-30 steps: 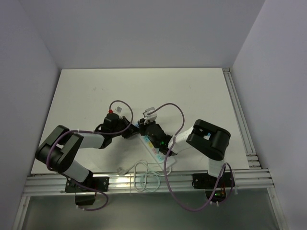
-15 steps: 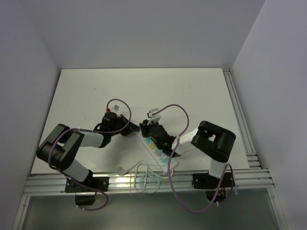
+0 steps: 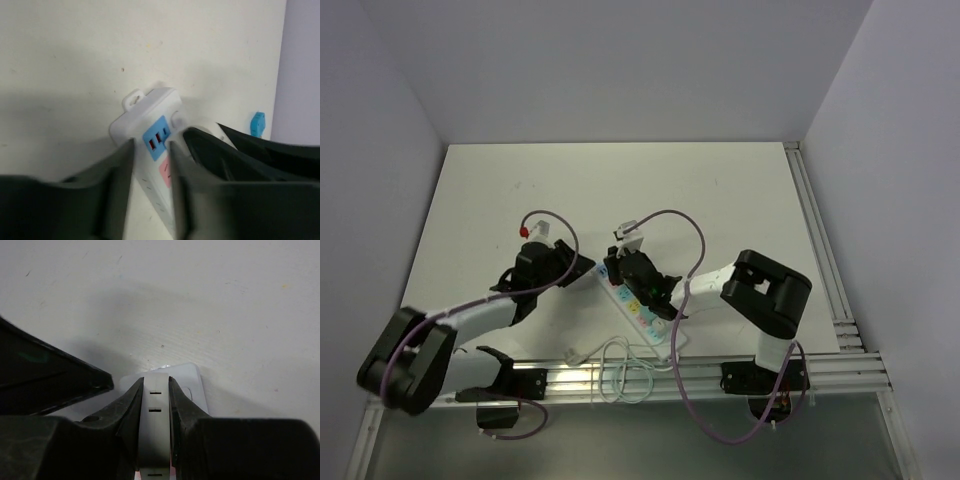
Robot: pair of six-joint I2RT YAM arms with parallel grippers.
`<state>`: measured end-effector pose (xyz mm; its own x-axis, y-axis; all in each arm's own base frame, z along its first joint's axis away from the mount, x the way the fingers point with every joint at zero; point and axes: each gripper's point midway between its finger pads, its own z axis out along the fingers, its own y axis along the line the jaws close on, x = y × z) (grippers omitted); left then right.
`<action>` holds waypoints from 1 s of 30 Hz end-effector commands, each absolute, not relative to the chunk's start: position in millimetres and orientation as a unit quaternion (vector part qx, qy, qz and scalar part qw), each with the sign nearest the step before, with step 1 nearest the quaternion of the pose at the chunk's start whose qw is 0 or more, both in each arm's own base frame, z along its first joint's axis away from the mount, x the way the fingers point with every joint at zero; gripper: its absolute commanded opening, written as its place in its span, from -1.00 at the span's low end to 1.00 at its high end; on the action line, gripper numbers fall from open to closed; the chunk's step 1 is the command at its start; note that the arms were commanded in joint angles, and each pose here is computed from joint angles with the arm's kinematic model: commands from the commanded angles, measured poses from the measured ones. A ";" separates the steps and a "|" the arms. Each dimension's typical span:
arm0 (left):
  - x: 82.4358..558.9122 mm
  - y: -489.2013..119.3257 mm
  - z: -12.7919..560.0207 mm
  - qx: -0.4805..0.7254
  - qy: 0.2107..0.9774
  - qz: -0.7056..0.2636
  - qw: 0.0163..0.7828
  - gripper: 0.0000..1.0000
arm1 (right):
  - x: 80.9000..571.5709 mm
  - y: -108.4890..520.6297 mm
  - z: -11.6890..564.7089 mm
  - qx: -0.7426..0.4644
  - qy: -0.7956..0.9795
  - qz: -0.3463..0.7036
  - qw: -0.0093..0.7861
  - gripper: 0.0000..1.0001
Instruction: Insert the plug
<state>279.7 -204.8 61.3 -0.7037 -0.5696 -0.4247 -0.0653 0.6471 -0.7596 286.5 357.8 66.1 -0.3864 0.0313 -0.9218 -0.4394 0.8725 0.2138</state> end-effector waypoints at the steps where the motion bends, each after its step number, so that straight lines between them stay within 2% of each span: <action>1: 288.3 -170.5 88.1 -0.177 0.833 -0.309 0.424 -0.08 | 257.6 325.5 -19.3 -0.199 0.877 0.130 0.418 -1.00; 2: 288.4 -167.8 110.6 -0.173 0.815 -0.319 0.451 0.17 | 262.8 325.3 -21.9 -0.197 0.878 0.126 0.418 -1.00; 3: 285.7 -164.3 114.0 -0.174 0.817 -0.313 0.452 0.23 | 270.0 333.9 -15.5 -0.197 0.875 0.129 0.424 -1.00; 5: 282.0 -164.0 130.7 -0.167 0.806 -0.326 0.466 0.23 | 278.9 338.3 -17.5 -0.198 0.875 0.126 0.424 -1.00; 6: 278.0 -166.6 132.2 -0.161 0.806 -0.335 0.461 0.16 | 286.2 346.2 -12.7 -0.202 0.871 0.131 0.429 -1.00; 7: 275.0 -167.8 132.0 -0.161 0.806 -0.340 0.456 0.05 | 290.3 349.0 -12.5 -0.203 0.870 0.131 0.429 -1.00; 8: 272.1 -167.5 131.2 -0.163 0.805 -0.344 0.454 -0.27 | 294.1 349.6 -17.6 -0.205 0.872 0.128 0.425 -1.00; 11: 263.4 -177.0 132.4 -0.157 0.797 -0.381 0.442 -0.99 | 313.1 355.0 -12.6 -0.196 0.871 0.135 0.430 -1.00; 21: 249.7 -210.7 126.4 -0.117 0.771 -0.480 0.402 -0.99 | 316.8 357.7 -22.7 -0.207 0.876 0.148 0.410 -1.00; 30: 256.2 -220.8 102.0 -0.099 0.771 -0.459 0.430 -0.99 | 309.9 368.2 -10.4 -0.195 0.879 0.187 0.393 -1.00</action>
